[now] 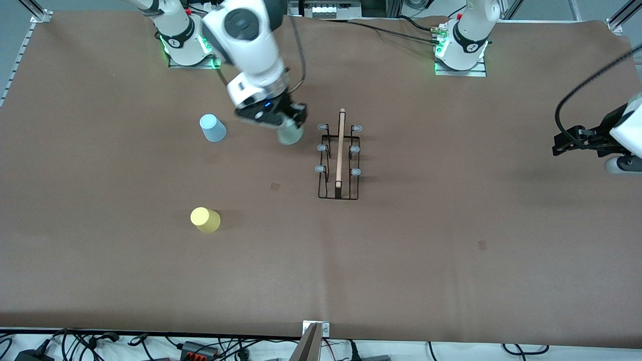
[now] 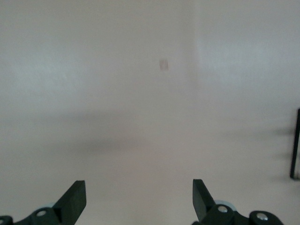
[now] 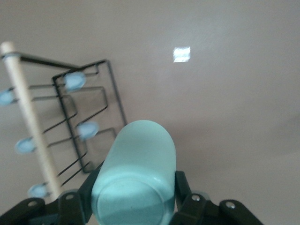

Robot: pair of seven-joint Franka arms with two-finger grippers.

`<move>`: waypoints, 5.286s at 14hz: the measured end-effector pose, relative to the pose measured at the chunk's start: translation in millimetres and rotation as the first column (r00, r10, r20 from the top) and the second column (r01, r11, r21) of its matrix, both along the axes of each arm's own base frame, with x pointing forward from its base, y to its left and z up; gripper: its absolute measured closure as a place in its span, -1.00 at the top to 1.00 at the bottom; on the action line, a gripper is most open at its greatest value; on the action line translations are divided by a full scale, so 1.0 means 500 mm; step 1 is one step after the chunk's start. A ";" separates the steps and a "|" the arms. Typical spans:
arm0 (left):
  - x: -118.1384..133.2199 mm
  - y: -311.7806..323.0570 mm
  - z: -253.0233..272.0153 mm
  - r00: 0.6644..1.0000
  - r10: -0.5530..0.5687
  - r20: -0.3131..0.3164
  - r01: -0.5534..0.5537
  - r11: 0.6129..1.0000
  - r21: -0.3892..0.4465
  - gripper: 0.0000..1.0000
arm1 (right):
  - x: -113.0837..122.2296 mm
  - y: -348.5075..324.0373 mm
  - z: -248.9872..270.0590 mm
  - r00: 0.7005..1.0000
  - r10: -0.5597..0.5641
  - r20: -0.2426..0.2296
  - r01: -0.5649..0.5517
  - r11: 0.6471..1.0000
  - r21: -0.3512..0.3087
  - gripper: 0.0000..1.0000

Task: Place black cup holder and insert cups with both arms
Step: 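Carry the teal cup with the right gripper onto a rack peg, then open the right gripper and release the teal cup on the rack, then move the right gripper to the yellow cup and grasp it, then carry the yellow cup with the right gripper onto a rack peg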

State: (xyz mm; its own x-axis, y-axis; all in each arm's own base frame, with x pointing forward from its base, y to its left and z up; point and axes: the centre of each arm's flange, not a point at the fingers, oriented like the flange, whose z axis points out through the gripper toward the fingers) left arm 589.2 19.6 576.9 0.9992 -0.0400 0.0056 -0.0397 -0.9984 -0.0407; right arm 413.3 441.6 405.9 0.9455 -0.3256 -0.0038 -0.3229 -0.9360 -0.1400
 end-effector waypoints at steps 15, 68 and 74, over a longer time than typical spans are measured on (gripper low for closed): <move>-0.074 -0.041 0.007 0.999 -0.031 -0.035 0.031 0.999 0.005 1.00 | -0.039 0.150 -0.153 0.999 0.032 0.035 -0.030 0.998 -0.059 0.57; -0.072 -0.048 0.016 0.999 -0.037 -0.026 0.037 0.999 0.002 1.00 | 0.226 0.137 -0.012 0.987 0.098 0.128 -0.087 0.992 -0.094 0.32; -0.072 -0.048 0.016 0.999 -0.037 -0.026 0.037 0.999 0.002 1.00 | 0.225 0.161 -0.095 0.986 0.119 0.117 -0.107 0.989 -0.104 0.32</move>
